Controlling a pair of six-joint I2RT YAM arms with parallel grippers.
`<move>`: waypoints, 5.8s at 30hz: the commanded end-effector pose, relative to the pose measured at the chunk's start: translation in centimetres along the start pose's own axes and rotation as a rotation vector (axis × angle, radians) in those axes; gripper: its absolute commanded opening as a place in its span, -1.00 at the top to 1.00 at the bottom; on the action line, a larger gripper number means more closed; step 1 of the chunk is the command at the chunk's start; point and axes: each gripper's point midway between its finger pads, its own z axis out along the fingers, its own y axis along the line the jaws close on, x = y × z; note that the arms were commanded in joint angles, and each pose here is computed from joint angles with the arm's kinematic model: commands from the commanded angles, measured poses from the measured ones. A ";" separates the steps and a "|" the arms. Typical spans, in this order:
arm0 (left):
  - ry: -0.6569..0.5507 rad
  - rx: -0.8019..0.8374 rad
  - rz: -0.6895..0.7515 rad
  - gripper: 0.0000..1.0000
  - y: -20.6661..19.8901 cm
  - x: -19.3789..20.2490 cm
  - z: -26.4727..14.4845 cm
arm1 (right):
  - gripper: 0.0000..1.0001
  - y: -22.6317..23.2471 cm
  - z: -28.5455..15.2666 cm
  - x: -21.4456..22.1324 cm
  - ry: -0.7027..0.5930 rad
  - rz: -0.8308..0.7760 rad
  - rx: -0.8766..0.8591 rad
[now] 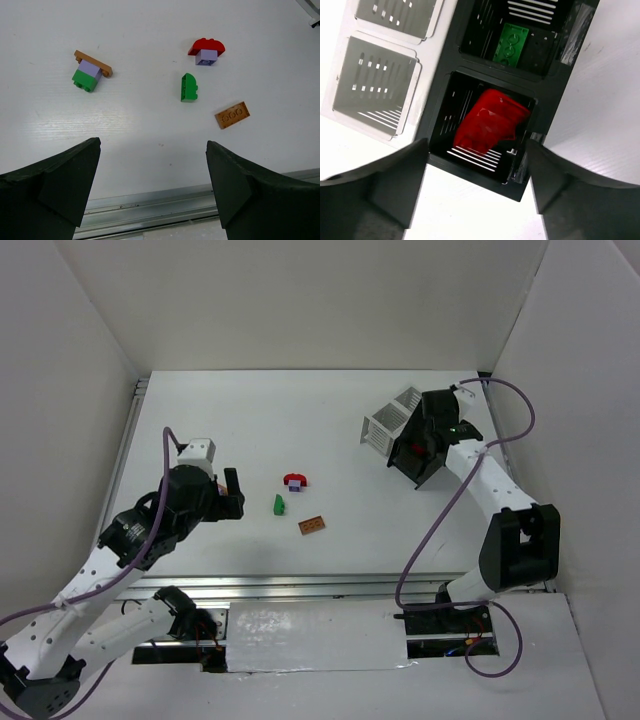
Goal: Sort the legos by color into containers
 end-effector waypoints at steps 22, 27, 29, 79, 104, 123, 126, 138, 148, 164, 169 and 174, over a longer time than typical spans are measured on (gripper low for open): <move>-0.172 -0.132 -0.119 -0.99 3.5 -2.7 -2.5 | -0.99 21.2 -5.5 14.6 0.166 -0.389 -0.242; -0.138 -0.143 -0.097 -0.99 3.3 -2.3 -1.8 | -0.87 24.8 -5.6 17.9 0.170 -0.423 -0.236; -0.126 -0.138 -0.089 -0.99 3.2 -2.2 -1.6 | -0.80 25.1 -4.7 19.2 0.187 -0.431 -0.226; -0.232 0.809 -0.194 -0.99 -13.4 -5.2 -3.3 | 1.00 20.1 -17.8 10.5 0.023 0.176 -0.426; -0.290 1.044 -0.179 -0.57 -20.3 -6.7 -3.9 | 1.00 18.5 -28.0 8.5 -0.050 0.341 -0.604; -0.294 0.951 -0.167 -0.86 -19.2 -6.7 -2.8 | 1.00 18.4 -29.8 8.0 -0.055 0.370 -0.663; -0.302 0.951 -0.167 -0.80 -19.2 -6.9 -2.9 | 1.00 19.0 -30.3 8.2 -0.039 0.363 -0.701; -0.345 1.005 -0.161 -0.02 -19.7 -7.9 -4.2 | 1.00 20.3 -30.4 9.4 -0.013 0.338 -0.714; -0.336 1.001 -0.148 1.00 -19.8 -7.8 -4.0 | 0.91 20.5 -30.6 9.9 0.005 0.324 -0.743; -0.345 1.009 -0.062 1.00 -19.2 -7.0 -5.0 | -0.99 19.9 -31.5 9.6 0.006 0.248 -0.882; -0.342 1.084 0.050 1.00 -19.3 -6.7 -7.7 | -0.99 18.2 -35.0 8.6 -0.092 -0.016 -1.285; -0.280 1.177 0.170 1.00 -19.4 -5.1 -10.3 | -0.99 14.8 -39.6 10.0 -0.127 -0.342 -1.644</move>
